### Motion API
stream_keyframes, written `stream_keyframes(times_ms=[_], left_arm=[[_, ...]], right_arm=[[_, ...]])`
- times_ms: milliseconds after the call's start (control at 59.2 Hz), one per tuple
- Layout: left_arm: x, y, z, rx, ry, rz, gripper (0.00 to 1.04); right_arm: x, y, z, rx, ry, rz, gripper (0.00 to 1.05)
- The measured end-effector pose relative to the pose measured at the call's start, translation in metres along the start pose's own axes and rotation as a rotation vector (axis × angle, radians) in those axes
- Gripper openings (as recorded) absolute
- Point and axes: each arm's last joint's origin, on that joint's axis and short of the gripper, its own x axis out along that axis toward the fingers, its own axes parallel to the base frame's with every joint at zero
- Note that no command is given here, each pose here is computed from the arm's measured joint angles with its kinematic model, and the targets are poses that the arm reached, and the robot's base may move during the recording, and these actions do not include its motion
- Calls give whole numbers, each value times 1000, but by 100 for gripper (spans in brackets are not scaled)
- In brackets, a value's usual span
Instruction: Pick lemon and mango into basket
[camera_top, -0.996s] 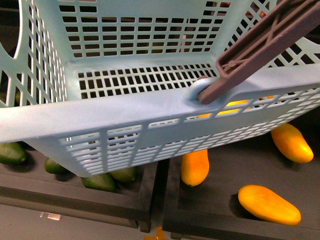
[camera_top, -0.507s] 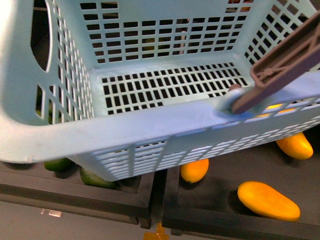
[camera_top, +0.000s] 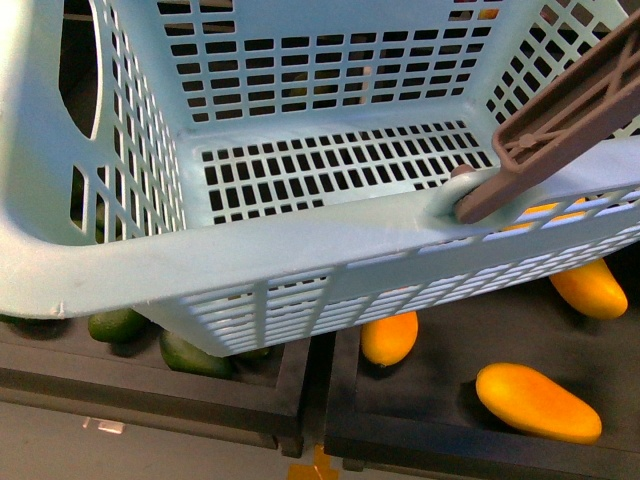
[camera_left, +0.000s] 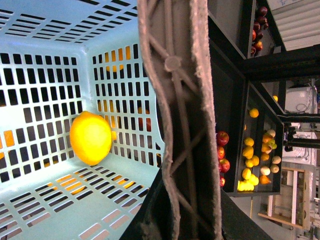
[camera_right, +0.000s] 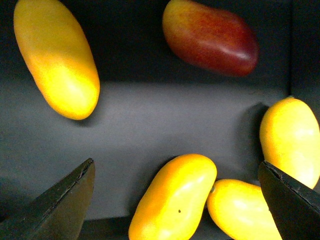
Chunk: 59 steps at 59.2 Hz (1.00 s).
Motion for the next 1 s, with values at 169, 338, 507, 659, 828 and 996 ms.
stream_keyframes(times_ms=[169, 338, 507, 659, 828, 996], left_arm=[[0, 0, 0, 0, -1, 1, 6], [0, 0, 0, 0, 0, 0, 6], [0, 0, 0, 0, 0, 0, 6], [0, 0, 0, 0, -1, 0, 6], [0, 0, 0, 0, 0, 0, 6], [0, 0, 0, 0, 0, 0, 6]], right_arm=[[22, 21, 8, -48, 7, 84, 96], [39, 37, 16, -77, 17, 131, 96], [56, 46, 20, -63, 36, 142, 96], [69, 51, 22, -45, 55, 148, 96], [82, 56, 27, -25, 64, 159, 96], [92, 60, 33, -3, 61, 169, 96]])
